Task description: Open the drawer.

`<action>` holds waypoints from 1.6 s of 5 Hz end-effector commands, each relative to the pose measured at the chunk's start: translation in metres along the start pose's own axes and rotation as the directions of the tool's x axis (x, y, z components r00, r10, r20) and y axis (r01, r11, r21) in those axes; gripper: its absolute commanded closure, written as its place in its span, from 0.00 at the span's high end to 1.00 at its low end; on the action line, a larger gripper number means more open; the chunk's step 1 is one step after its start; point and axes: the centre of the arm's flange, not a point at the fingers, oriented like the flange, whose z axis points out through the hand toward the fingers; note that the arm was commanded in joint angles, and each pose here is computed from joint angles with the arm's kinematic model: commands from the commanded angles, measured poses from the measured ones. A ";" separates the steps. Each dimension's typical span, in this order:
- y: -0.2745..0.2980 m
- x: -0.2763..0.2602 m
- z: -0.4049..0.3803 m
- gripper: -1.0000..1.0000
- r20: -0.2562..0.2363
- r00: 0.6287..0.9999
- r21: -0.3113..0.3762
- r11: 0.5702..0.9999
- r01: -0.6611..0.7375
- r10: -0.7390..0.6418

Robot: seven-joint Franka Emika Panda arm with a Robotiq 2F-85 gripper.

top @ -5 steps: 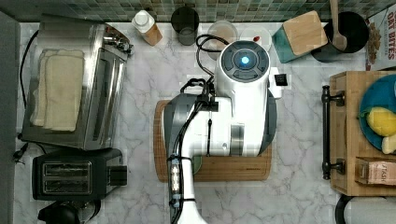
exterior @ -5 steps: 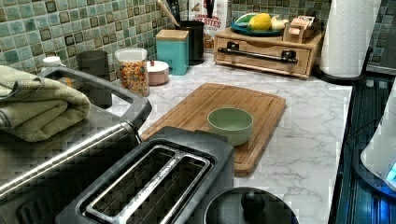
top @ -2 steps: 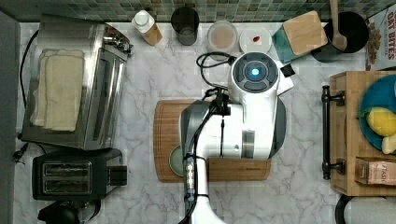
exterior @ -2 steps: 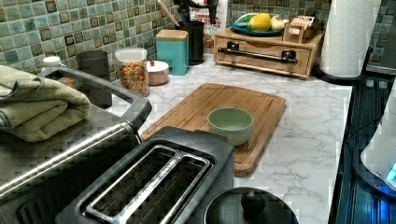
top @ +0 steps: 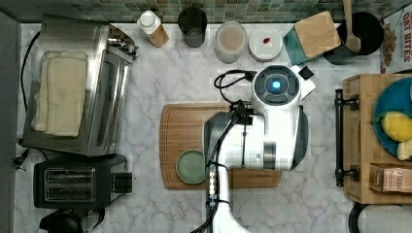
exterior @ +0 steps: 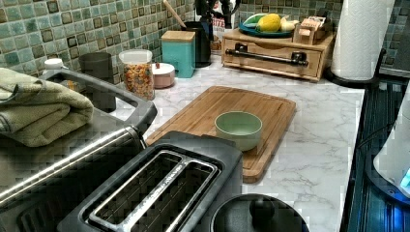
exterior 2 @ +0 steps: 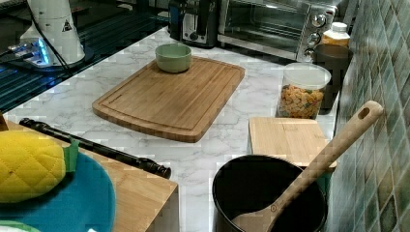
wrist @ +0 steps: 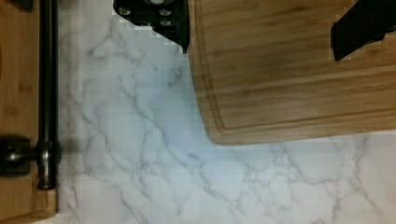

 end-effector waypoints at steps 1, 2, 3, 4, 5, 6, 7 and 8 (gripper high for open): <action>0.112 0.003 0.040 1.00 -0.028 0.999 -0.011 1.000 0.021 -0.021; 0.139 0.004 0.058 1.00 -0.008 1.000 -0.021 1.000 0.004 -0.004; 0.167 0.003 0.074 1.00 -0.019 1.000 -0.035 0.999 0.001 -0.002; 0.202 0.002 0.079 1.00 -0.019 0.999 -0.068 0.997 0.041 -0.042; 0.235 -0.001 0.085 1.00 -0.009 0.999 -0.096 0.994 0.047 -0.048; 0.260 -0.004 0.092 1.00 -0.033 0.998 -0.096 0.994 0.046 -0.050; 0.271 -0.005 0.105 1.00 -0.047 0.998 -0.075 0.996 0.041 -0.045; 0.271 -0.008 0.112 1.00 -0.021 1.000 -0.049 0.999 0.001 -0.002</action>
